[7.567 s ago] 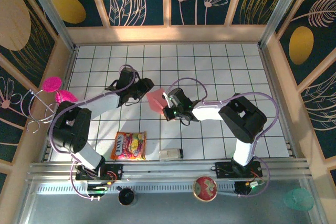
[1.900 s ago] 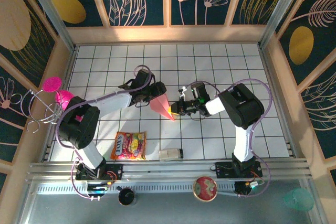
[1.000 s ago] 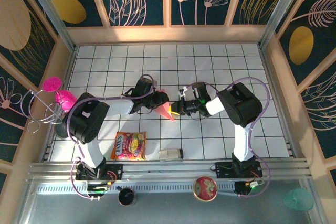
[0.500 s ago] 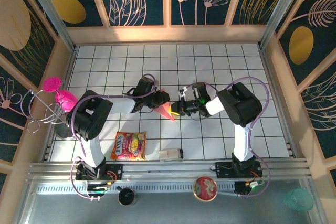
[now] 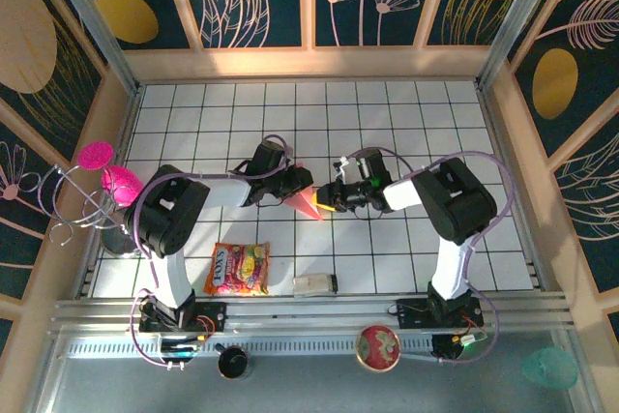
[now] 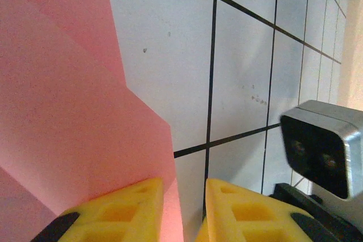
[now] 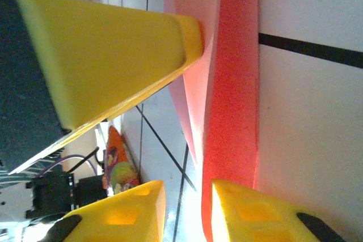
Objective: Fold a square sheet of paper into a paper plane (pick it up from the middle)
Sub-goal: Fourth fold the wing at the center of the table.
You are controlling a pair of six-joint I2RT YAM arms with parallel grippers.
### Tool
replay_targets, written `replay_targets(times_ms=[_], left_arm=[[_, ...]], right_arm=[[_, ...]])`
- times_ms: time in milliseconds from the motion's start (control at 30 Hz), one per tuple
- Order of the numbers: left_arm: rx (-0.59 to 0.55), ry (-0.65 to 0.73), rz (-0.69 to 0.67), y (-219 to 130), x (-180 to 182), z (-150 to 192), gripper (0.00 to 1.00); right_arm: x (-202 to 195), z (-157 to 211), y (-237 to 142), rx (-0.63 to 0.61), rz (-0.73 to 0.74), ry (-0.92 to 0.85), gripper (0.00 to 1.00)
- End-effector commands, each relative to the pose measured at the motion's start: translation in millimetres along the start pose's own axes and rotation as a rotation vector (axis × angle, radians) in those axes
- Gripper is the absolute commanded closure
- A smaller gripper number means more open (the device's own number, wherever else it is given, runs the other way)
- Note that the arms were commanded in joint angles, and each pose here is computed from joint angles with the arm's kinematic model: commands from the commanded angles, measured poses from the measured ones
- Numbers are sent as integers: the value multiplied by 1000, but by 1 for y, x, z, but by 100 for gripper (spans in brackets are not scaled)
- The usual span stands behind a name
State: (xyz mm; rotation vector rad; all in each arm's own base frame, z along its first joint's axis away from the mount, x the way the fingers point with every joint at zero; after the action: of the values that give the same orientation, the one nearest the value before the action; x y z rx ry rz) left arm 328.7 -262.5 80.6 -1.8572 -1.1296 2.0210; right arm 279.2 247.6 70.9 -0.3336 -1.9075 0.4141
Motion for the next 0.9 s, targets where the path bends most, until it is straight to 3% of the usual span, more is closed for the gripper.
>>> replay_targets(times_ms=[0, 333, 600, 867], left_arm=[[-11, -13, -6, 4, 1, -6, 74], [-10, -16, -10, 4, 1, -6, 74], [-9, -18, -14, 4, 1, -6, 75], [-12, -23, -19, 4, 3, -6, 75]], right_arm=[[-2, 3, -11, -9, 96, -36, 71], [-6, 5, 5, 39, 179, -76, 69], [-10, 7, 7, 51, 213, -93, 59], [-24, 18, 15, 105, 318, -87, 67]])
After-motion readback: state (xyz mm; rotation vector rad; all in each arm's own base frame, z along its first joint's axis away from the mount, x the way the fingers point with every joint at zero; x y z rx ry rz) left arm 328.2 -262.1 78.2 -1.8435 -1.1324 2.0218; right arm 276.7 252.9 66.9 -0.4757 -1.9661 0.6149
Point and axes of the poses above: each hand's point on the last joint's axis, 136 mm out from that joint toward the fingers, its own y axis out along the fingers, its own x axis along the line the jaws close on, z = x × y, the point moved 6 cm from there along -y, back along the fingers, and after that the axes turned 10 degrees about -y, right-handed, at the moved point
